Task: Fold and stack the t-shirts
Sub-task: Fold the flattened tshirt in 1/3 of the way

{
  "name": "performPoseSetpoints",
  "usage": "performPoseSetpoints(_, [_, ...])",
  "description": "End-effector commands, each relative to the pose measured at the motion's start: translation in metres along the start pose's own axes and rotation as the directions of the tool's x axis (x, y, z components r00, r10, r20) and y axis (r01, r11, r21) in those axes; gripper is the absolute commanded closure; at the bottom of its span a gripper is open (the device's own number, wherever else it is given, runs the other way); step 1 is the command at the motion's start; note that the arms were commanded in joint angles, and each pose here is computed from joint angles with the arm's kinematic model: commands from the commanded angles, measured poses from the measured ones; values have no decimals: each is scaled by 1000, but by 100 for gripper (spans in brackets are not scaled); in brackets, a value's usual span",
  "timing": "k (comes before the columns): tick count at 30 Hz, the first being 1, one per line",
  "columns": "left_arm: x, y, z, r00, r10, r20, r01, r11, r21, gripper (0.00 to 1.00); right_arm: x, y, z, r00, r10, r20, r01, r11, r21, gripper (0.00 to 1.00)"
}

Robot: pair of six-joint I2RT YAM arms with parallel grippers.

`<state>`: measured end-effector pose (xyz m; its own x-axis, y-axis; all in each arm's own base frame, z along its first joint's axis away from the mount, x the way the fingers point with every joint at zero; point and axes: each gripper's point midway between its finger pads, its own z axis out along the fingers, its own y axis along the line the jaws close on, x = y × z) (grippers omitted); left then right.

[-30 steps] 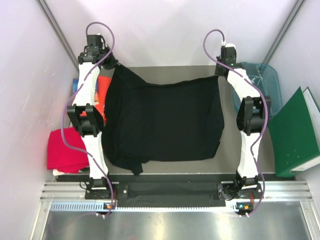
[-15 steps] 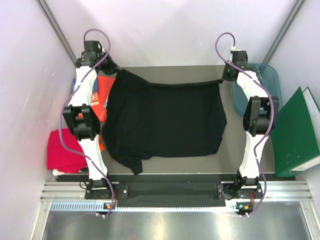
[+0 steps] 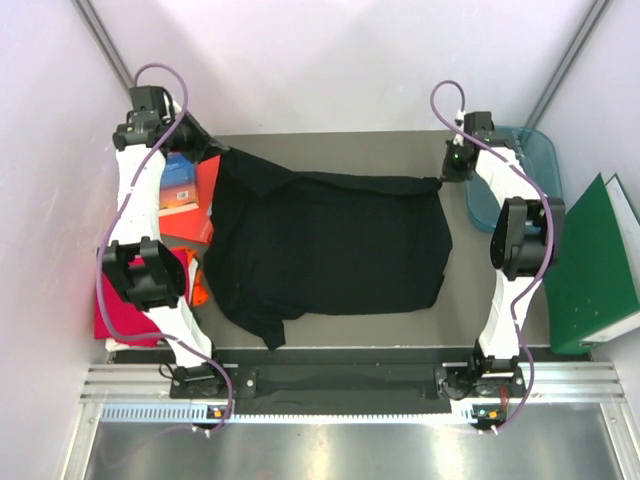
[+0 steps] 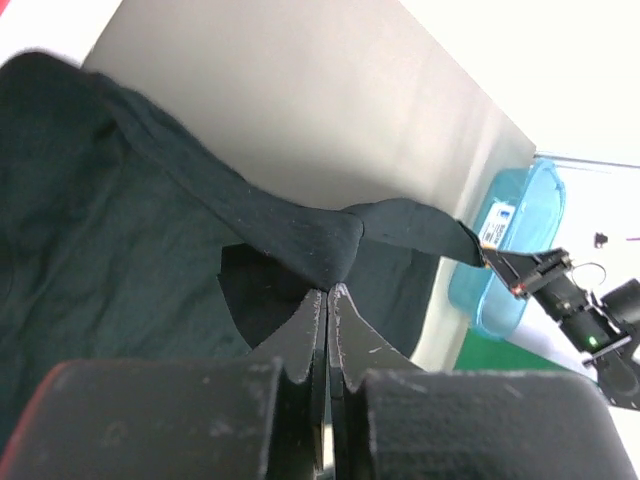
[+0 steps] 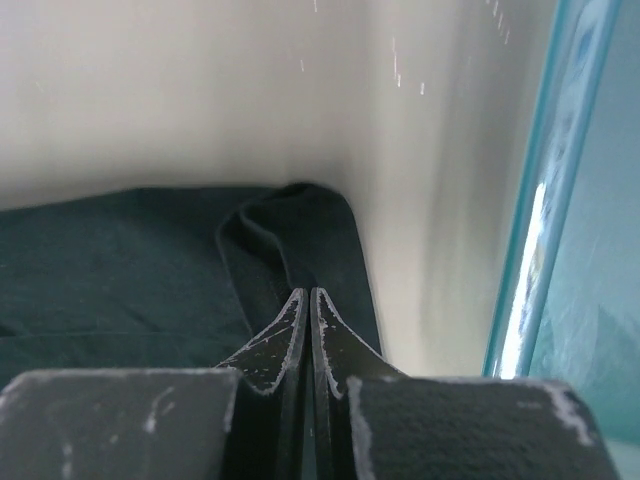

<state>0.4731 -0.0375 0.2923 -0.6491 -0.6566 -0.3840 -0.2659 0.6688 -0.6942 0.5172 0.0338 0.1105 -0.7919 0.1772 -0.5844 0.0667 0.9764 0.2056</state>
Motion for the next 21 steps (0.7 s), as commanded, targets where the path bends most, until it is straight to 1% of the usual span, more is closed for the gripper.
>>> performPoseSetpoints(1, [32, 6, -28, 995, -15, -96, 11, 999, -42, 100, 13, 1, -9, 998, 13, -56, -13, 1000, -8, 100])
performPoseSetpoints(2, [41, 18, -26, 992, -20, -122, 11, 997, -73, 100, 19, 0, -7, 997, 10, -78, -10, 1000, -5, 100])
performPoseSetpoints(4, [52, 25, -34, 991, -23, -131, 11, 996, -94, 100, 37, -3, 0, 991, 7, -137, -5, 1000, 19, 100])
performPoseSetpoints(5, [62, 33, -32, 987, -38, -155, 21, 994, -110, 100, 43, -4, 3, 987, 3, -158, 1, 1000, 24, 100])
performPoseSetpoints(7, [71, 36, -36, 984, -46, -175, 26, 994, -110, 100, 59, -8, 8, 980, 2, -198, 7, 999, 43, 100])
performPoseSetpoints(13, [95, 60, -44, 965, -71, -254, 18, 978, -208, 100, 81, -8, 3, 967, -15, -255, 34, 997, 72, 100])
performPoseSetpoints(17, [111, 72, -43, 942, -110, -318, 29, 968, -249, 100, 97, -8, -4, 956, -27, -293, 58, 994, 96, 100])
performPoseSetpoints(19, [115, 75, -43, 938, -117, -327, 33, 967, -253, 100, 105, -12, -5, 950, -33, -311, 74, 990, 120, 100])
performPoseSetpoints(21, [123, 82, -46, 933, -120, -338, 27, 963, -269, 100, 118, -14, -4, 937, -36, -348, 87, 988, 131, 97])
